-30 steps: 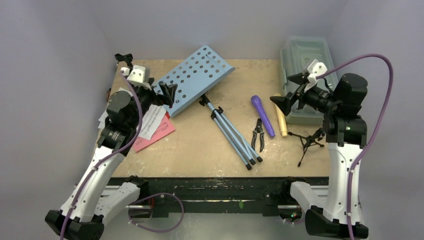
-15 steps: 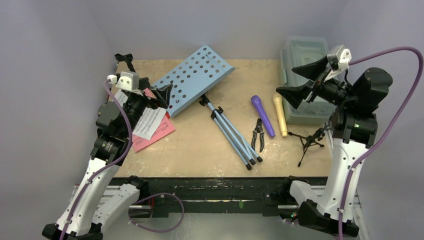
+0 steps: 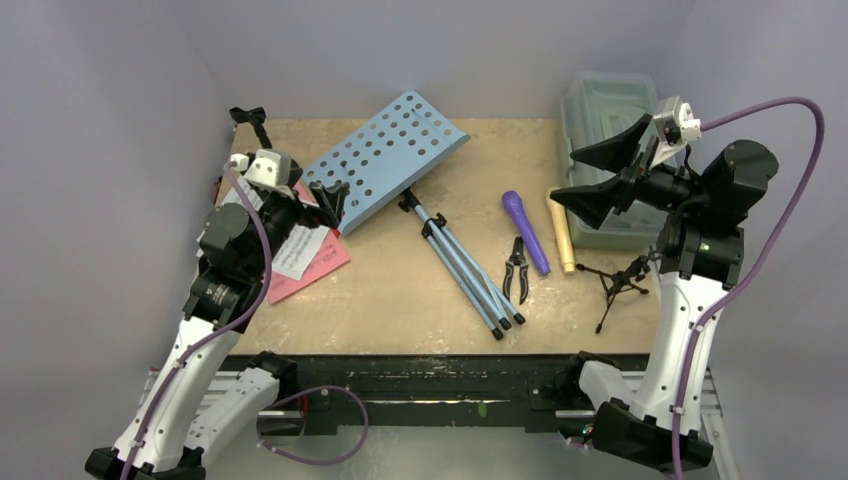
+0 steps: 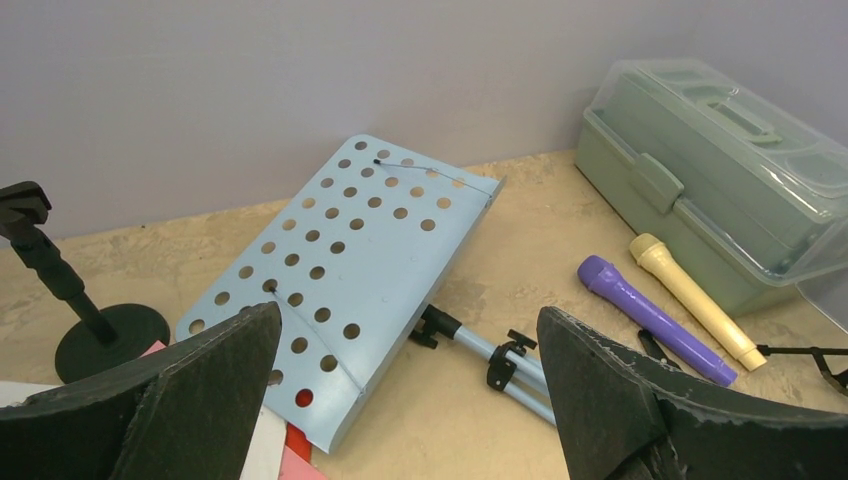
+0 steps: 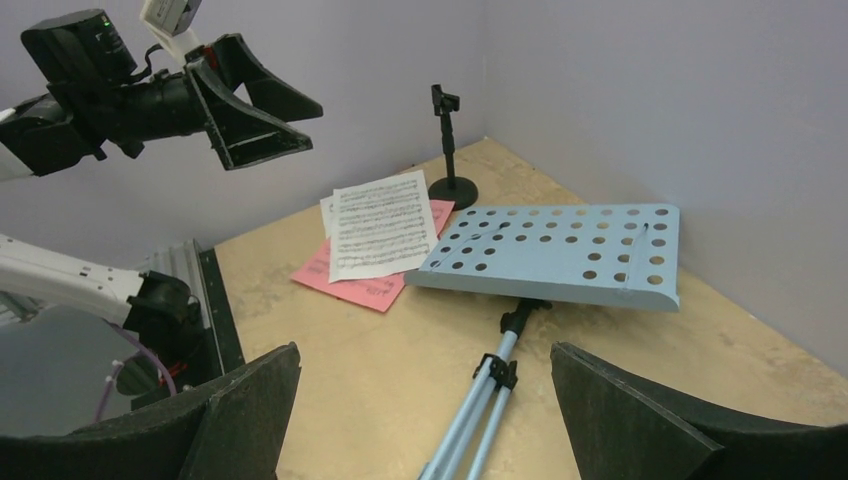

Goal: Pack up the instrument practice props
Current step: Reset both arms

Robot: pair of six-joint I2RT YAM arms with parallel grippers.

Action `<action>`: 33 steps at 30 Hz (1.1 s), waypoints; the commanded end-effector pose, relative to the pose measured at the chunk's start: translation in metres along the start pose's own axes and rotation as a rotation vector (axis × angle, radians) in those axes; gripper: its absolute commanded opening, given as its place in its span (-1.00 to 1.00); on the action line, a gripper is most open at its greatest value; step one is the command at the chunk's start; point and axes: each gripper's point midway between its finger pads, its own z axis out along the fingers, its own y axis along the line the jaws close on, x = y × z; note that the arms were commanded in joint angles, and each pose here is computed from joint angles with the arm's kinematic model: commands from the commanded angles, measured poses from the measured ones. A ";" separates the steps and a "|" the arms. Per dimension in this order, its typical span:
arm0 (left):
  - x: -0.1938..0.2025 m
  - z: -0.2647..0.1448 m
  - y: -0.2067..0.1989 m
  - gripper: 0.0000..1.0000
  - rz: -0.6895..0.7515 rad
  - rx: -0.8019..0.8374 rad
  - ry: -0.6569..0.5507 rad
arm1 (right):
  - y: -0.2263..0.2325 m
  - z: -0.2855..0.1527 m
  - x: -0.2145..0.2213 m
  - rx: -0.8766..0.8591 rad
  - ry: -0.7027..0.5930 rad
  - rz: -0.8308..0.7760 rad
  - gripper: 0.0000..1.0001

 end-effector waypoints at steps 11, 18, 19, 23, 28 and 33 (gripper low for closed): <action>-0.006 -0.003 0.001 1.00 0.024 0.000 -0.022 | 0.005 -0.002 0.000 -0.020 -0.009 -0.010 0.98; -0.006 -0.003 0.004 1.00 0.025 -0.012 -0.022 | 0.005 -0.002 0.004 -0.035 -0.004 0.003 0.98; -0.005 -0.003 0.004 1.00 0.025 -0.013 -0.021 | 0.004 -0.002 0.004 -0.034 -0.005 0.006 0.98; -0.005 -0.003 0.005 1.00 0.025 -0.020 -0.020 | 0.005 -0.002 0.004 -0.035 -0.005 0.007 0.98; -0.004 -0.003 0.006 1.00 0.025 -0.027 -0.019 | 0.005 -0.002 0.004 -0.033 -0.006 0.004 0.98; -0.005 -0.003 0.007 1.00 0.024 -0.030 -0.021 | 0.006 -0.003 0.004 -0.027 -0.008 0.001 0.98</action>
